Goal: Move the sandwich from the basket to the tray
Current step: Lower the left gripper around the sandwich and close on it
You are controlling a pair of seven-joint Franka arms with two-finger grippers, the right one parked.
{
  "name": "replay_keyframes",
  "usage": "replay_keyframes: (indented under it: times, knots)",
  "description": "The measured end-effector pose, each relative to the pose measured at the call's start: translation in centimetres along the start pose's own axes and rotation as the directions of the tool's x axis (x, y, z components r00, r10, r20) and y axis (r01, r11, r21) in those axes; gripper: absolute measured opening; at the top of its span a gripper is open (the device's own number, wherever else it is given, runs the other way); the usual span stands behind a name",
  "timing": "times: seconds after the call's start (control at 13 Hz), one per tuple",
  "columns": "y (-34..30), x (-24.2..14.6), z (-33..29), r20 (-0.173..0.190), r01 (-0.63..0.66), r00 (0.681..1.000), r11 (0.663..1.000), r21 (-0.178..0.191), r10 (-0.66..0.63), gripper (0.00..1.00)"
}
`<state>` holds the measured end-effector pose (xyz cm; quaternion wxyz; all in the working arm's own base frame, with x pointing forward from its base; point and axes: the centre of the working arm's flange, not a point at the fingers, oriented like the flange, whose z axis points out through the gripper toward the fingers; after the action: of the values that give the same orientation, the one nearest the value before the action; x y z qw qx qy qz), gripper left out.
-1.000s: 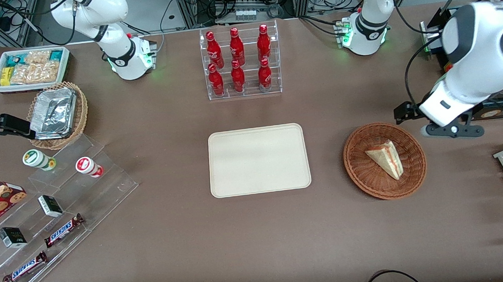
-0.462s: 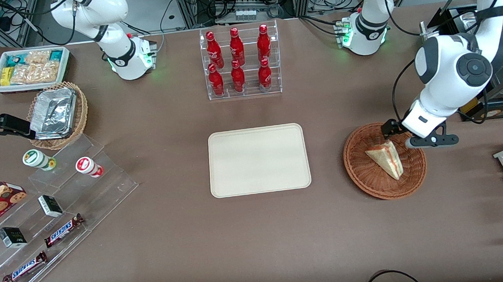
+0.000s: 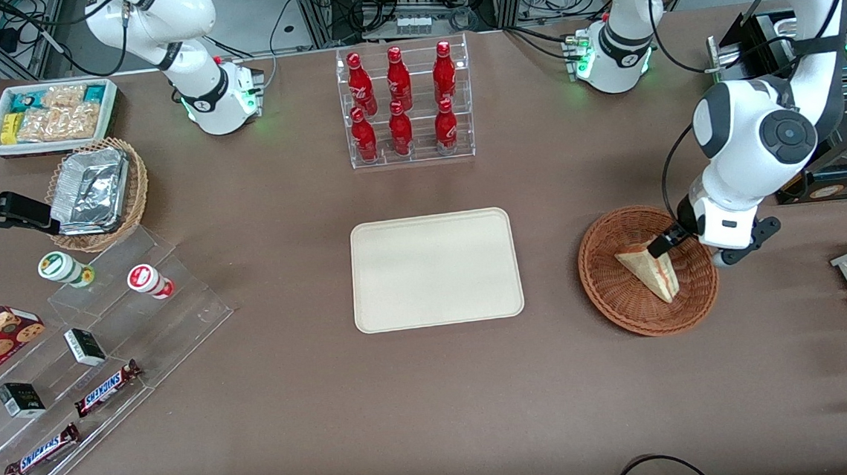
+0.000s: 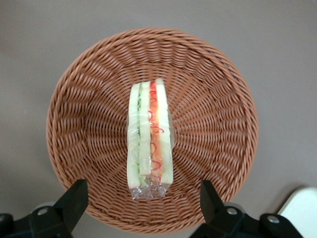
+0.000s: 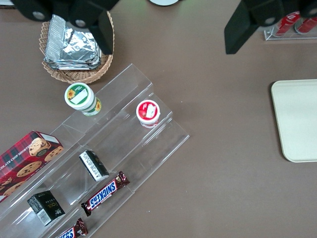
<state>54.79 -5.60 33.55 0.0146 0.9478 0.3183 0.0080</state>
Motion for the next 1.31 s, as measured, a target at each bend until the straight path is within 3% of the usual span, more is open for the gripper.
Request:
replay_keyframes:
  times: [0.23, 0.62, 1.08, 1.15, 1.31]
  knots:
    - [0.2, 0.1, 1.3, 0.002, 0.111, 0.994, 0.994, 0.000, -0.111, 1.00]
    - [0.4, -0.3, 4.2, 0.037, 0.107, 0.993, 0.994, 0.034, -0.108, 1.00]
    - [0.4, -0.2, 8.0, 0.053, 0.110, 0.992, 0.993, 0.046, -0.112, 1.00]
    - [0.4, -0.1, 8.5, 0.053, 0.115, 0.992, 0.992, 0.046, -0.118, 0.93]
    - [0.4, -0.1, 9.0, 0.055, 0.119, 0.991, 0.992, 0.048, -0.122, 0.68]
